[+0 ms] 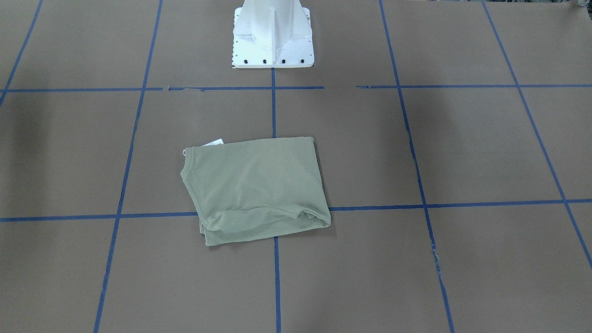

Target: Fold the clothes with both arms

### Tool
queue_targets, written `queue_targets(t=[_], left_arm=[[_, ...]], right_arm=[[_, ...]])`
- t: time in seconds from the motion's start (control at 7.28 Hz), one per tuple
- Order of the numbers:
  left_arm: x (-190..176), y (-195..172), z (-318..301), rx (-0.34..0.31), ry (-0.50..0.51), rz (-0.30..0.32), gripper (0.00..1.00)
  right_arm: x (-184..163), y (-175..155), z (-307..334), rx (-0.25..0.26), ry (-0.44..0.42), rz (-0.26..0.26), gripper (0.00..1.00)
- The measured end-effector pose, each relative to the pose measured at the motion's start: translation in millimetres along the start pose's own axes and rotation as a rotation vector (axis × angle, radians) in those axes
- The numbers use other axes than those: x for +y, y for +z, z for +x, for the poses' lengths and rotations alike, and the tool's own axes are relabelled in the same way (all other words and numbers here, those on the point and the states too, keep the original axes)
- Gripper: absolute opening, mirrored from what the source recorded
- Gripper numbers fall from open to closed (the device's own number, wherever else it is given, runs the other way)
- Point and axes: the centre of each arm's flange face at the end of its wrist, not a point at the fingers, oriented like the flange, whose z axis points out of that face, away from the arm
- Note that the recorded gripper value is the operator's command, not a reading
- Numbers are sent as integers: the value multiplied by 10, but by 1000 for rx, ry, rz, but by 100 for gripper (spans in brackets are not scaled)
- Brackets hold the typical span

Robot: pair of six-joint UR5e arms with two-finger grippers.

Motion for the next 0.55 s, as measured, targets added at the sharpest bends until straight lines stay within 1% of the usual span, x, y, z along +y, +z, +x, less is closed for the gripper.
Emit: queue_targets(t=[0.27,0.41,0.55], left_arm=[[52,-154,155,6,-55,-58,100],[97,-172,185,8,-80,-87,100],[121,-155,186,11,-93,-104,100]], right_arm=[[-1,109,12,-2,6,-23,100],[12,144,44,-2,12,-30,100],[20,169,66,-2,17,-36,100]])
